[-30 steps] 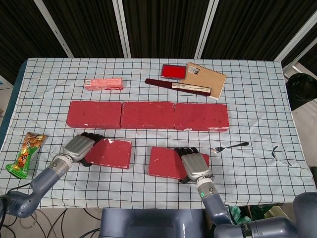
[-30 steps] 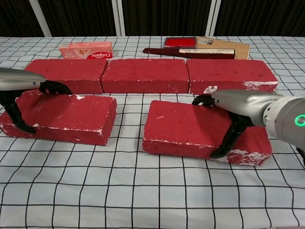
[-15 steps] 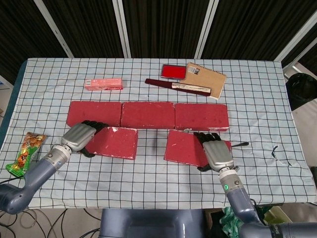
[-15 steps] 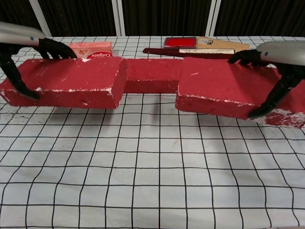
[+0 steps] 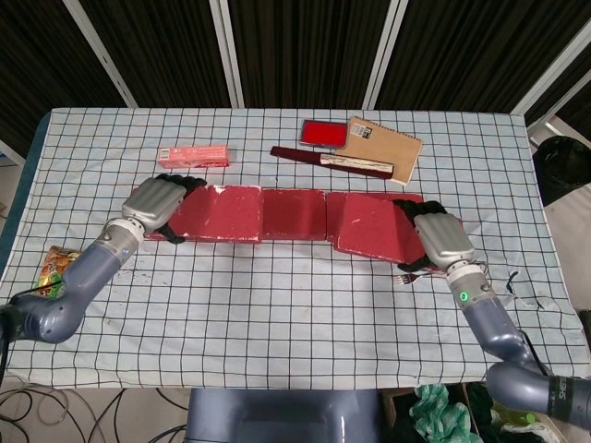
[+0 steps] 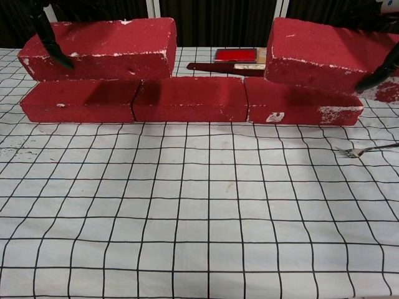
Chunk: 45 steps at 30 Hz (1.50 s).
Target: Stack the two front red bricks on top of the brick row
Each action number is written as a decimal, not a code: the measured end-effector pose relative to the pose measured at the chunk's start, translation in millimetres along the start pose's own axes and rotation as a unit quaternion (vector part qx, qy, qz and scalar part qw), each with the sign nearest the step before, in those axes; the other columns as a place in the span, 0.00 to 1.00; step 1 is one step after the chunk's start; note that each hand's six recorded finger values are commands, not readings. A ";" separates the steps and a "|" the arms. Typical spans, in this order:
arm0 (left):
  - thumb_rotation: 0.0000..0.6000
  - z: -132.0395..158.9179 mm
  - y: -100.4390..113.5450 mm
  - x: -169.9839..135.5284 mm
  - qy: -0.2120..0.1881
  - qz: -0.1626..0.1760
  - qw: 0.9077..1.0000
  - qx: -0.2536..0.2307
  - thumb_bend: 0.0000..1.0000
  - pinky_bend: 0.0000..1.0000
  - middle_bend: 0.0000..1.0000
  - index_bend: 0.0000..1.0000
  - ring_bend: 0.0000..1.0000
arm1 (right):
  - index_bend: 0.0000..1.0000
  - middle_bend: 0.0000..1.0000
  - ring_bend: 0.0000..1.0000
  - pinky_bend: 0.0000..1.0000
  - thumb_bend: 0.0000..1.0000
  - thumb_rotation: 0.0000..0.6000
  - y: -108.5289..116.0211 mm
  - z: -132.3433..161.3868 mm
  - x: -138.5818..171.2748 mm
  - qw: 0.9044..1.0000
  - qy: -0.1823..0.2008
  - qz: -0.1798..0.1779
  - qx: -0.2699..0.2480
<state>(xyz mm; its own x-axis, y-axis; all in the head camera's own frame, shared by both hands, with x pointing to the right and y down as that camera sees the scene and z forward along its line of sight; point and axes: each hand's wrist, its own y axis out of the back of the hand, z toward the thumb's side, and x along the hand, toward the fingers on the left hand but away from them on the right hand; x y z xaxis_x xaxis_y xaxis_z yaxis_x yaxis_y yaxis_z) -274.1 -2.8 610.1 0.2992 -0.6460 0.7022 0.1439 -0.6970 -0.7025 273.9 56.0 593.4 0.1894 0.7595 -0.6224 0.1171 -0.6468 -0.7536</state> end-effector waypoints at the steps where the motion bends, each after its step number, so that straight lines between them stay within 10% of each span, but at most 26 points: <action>1: 1.00 -1.7 1.8 6.1 0.004 0.001 1.000 0.001 0.23 0.18 0.22 0.20 0.13 | 0.20 0.26 0.21 0.09 0.19 1.00 2.4 -1.6 -5.2 1.000 0.002 0.002 0.001; 17: 1.00 -9.6 7.5 56.5 0.020 -0.012 0.999 -0.023 0.23 0.17 0.22 0.20 0.11 | 0.20 0.26 0.21 0.09 0.19 1.00 11.9 46.6 -100.5 0.994 0.058 0.060 0.077; 45: 1.00 -10.1 -15.3 62.0 0.007 -0.035 0.999 -0.023 0.22 0.17 0.21 0.20 0.11 | 0.20 0.26 0.21 0.09 0.19 1.00 -14.3 103.9 -139.4 0.994 0.067 0.071 0.057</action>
<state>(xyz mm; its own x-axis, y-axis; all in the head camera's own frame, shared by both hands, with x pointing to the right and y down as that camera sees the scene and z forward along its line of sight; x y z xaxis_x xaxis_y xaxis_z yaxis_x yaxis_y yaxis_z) -267.3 -35.4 665.6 0.2770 -0.5993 0.7511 0.1200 -0.7540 -0.6459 144.5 -33.3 668.9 0.3256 0.6394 -0.6965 -0.0309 -0.7290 -0.6838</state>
